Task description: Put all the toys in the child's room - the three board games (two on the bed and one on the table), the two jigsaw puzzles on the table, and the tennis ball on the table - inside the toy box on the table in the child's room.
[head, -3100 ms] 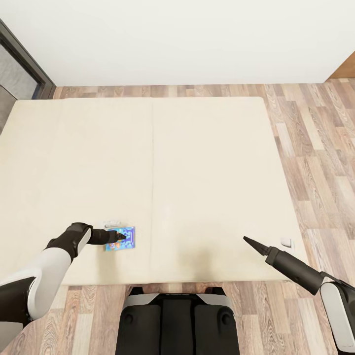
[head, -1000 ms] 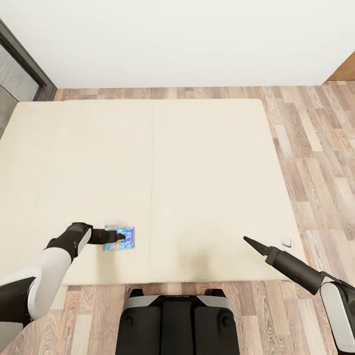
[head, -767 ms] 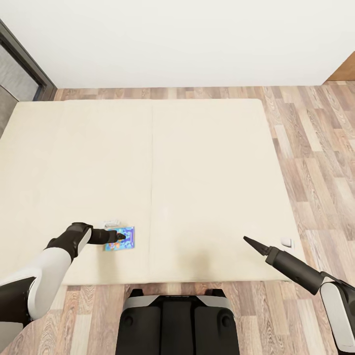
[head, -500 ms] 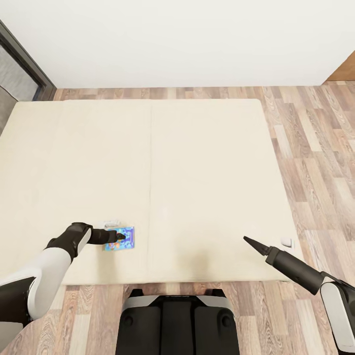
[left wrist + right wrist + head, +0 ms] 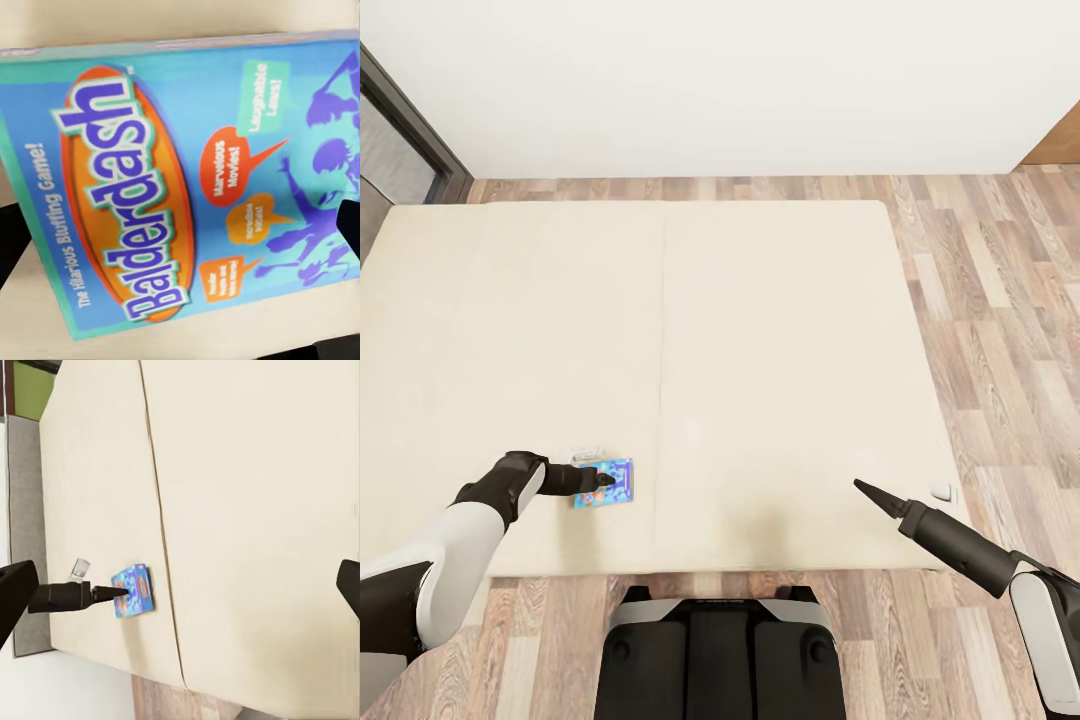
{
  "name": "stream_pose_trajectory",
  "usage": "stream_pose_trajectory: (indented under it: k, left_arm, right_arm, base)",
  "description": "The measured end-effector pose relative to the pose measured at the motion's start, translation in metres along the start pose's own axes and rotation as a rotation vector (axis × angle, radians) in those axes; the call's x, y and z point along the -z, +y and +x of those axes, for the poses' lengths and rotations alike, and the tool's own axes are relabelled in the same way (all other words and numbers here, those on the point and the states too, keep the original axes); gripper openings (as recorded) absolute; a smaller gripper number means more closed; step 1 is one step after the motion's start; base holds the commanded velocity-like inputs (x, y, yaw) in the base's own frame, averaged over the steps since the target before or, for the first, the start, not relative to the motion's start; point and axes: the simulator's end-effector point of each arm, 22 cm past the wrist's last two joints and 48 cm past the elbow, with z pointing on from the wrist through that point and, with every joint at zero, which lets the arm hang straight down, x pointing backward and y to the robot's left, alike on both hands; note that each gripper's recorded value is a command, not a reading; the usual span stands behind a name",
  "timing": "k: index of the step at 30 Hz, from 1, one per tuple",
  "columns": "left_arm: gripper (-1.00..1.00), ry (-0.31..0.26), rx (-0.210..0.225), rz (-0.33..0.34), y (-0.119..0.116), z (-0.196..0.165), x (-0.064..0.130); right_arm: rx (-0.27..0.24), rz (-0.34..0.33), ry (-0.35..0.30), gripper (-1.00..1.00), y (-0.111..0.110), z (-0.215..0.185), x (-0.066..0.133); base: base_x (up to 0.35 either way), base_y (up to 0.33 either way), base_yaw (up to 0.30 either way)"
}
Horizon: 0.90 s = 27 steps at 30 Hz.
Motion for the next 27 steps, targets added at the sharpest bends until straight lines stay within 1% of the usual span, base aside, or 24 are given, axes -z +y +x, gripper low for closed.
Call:
stream_pose_trajectory:
  k: [16, 27]
  left_arm:
    - [1.00, -0.001, 0.002, 0.002, -0.0012, -0.0001, -0.0002]
    - [1.00, -0.001, 0.002, 0.004, -0.0020, -0.0001, -0.0004]
  right_arm:
    - [0.000, 0.000, 0.000, 1.00, 0.0001, 0.0001, 0.0000]
    - [0.000, 0.000, 0.000, 1.00, 0.0001, 0.0000, 0.0001]
  base:
    - [-0.011, -0.067, 0.000]
    - [0.000, -0.007, 0.000]
